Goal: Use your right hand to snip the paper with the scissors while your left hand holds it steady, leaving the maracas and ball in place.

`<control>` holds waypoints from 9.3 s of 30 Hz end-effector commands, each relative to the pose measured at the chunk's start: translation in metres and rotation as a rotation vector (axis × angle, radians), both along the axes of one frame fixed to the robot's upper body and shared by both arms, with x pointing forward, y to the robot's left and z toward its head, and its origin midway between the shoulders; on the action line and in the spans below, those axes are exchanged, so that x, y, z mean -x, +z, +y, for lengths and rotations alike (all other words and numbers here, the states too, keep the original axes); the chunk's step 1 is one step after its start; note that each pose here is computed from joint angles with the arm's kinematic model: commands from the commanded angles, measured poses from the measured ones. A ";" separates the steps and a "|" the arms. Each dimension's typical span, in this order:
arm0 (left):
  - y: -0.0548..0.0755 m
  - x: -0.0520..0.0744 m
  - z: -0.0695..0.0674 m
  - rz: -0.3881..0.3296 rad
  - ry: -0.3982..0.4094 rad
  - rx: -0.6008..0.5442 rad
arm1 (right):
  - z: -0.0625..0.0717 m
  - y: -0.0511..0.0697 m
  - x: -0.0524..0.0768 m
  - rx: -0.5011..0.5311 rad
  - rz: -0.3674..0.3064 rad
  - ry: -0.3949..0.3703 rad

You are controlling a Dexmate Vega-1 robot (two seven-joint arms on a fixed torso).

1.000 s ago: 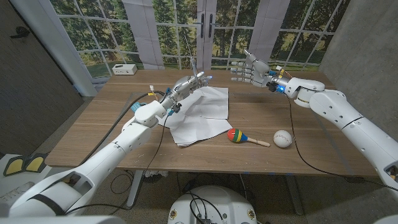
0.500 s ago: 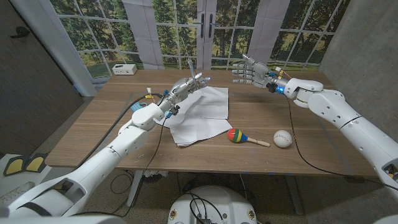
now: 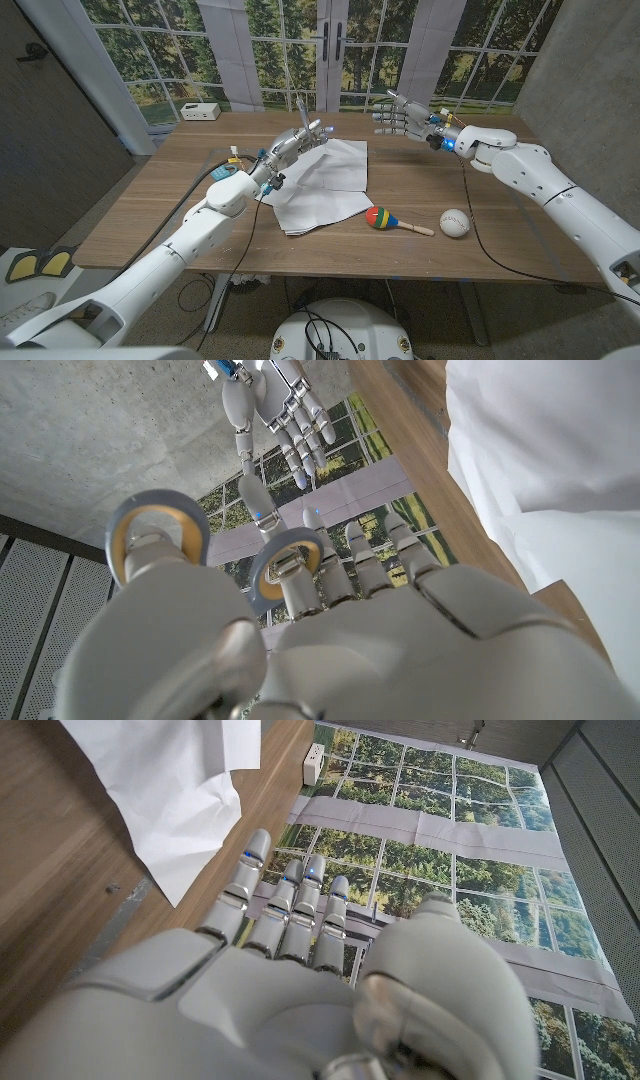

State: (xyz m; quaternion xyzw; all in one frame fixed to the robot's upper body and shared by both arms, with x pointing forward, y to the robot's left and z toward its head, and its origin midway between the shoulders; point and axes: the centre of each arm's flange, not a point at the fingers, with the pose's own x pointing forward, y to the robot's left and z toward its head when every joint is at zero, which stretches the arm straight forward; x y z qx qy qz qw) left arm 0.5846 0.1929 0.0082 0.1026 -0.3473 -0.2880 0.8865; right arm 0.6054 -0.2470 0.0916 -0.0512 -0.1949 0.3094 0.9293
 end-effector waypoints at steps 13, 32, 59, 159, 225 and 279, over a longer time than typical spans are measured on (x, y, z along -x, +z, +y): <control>-0.008 0.014 0.003 0.015 0.023 0.016 | 0.006 0.010 0.000 0.036 -0.120 0.002; -0.016 0.021 0.004 0.073 0.004 0.010 | 0.019 0.014 0.008 0.207 -0.271 -0.089; -0.035 0.041 -0.011 0.149 -0.024 0.011 | 0.037 0.025 0.014 0.416 -0.534 -0.201; -0.054 0.080 0.007 0.322 0.063 -0.088 | 0.081 0.033 0.016 0.787 -0.804 -0.289; -0.063 0.091 0.007 0.366 0.037 -0.114 | 0.118 0.029 0.010 0.936 -0.973 -0.372; -0.064 0.089 0.005 0.390 0.044 -0.116 | 0.147 0.008 -0.010 1.035 -1.023 -0.334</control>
